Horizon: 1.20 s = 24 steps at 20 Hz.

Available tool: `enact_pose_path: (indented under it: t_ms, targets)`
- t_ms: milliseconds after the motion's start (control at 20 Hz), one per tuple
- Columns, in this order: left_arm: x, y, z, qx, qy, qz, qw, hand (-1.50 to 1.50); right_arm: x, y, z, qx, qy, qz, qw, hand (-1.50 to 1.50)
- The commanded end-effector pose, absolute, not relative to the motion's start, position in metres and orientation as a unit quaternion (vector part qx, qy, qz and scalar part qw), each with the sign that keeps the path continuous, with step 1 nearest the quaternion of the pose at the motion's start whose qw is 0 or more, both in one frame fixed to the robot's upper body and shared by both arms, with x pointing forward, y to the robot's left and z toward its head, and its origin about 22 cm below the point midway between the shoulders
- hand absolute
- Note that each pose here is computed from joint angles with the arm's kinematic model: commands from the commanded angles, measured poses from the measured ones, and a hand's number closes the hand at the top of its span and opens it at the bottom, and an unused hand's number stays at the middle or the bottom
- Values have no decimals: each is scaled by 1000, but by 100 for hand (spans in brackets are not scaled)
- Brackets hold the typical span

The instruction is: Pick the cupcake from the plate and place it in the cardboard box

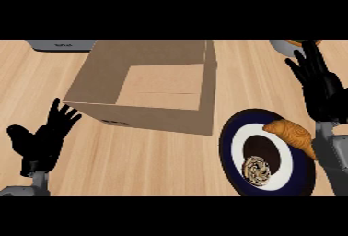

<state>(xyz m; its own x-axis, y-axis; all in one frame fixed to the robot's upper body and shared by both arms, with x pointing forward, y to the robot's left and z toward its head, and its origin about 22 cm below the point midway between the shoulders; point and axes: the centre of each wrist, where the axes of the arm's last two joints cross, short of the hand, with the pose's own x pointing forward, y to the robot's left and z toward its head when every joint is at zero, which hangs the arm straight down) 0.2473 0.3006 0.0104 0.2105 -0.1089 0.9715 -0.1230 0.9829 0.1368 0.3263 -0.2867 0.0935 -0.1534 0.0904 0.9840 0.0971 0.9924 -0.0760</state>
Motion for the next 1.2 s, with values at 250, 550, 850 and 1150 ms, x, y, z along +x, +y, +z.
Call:
enact_pose_path:
  t_ms: [250, 550, 850, 1150]
  targets:
    - [255, 308, 24, 196, -674, -87, 707, 0, 314, -237, 113, 144, -837, 54, 525, -150]
    - [237, 290, 0, 174, -654, -82, 732, 0, 259, -257, 9, -81, -789, -22, 609, -150]
    - [243, 281, -1, 170, -655, -86, 731, 0, 247, -310, 31, -99, -780, 151, 599, -150]
    - [243, 295, 9, 183, -658, -88, 725, 0, 247, -339, 72, -174, -686, 355, 611, -150]
